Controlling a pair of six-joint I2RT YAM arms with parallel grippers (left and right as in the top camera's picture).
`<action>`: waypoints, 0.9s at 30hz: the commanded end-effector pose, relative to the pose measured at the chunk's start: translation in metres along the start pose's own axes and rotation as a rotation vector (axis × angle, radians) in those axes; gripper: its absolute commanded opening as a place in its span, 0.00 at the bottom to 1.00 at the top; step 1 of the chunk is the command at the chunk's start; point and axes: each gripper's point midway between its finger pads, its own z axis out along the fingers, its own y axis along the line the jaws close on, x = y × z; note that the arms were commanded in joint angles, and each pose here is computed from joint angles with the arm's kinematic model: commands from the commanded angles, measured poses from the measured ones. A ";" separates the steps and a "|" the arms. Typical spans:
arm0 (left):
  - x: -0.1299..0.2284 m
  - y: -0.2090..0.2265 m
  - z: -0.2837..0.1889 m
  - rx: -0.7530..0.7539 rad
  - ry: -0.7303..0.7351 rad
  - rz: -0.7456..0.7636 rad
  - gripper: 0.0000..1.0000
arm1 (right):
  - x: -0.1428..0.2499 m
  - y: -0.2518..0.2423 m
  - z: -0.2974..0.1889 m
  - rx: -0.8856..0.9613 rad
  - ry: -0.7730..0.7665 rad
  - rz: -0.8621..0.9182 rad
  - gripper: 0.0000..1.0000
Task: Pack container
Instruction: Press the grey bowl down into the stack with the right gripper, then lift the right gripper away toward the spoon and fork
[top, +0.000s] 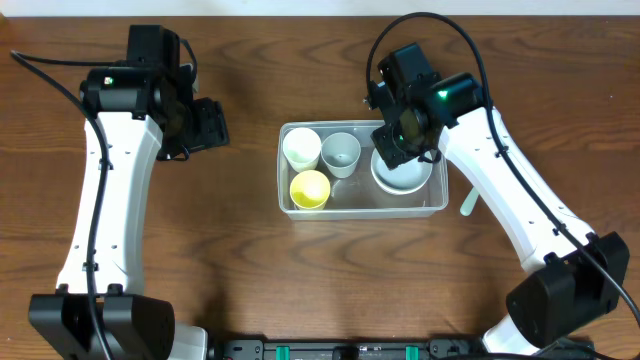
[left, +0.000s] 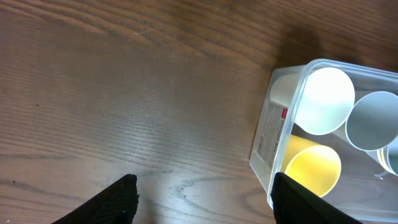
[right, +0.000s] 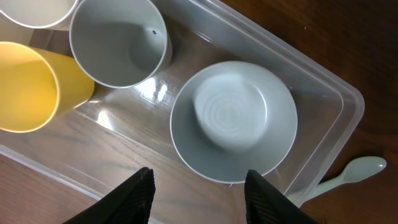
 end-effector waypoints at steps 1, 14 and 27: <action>0.001 0.002 -0.003 -0.008 -0.006 -0.010 0.69 | -0.001 -0.002 -0.001 0.007 -0.004 -0.002 0.48; 0.001 0.002 -0.003 -0.008 -0.006 -0.007 0.69 | -0.002 -0.123 -0.108 0.302 -0.304 0.561 0.62; 0.002 0.002 -0.003 -0.009 -0.001 -0.008 0.69 | 0.165 -0.207 -0.098 0.272 -0.118 1.857 0.99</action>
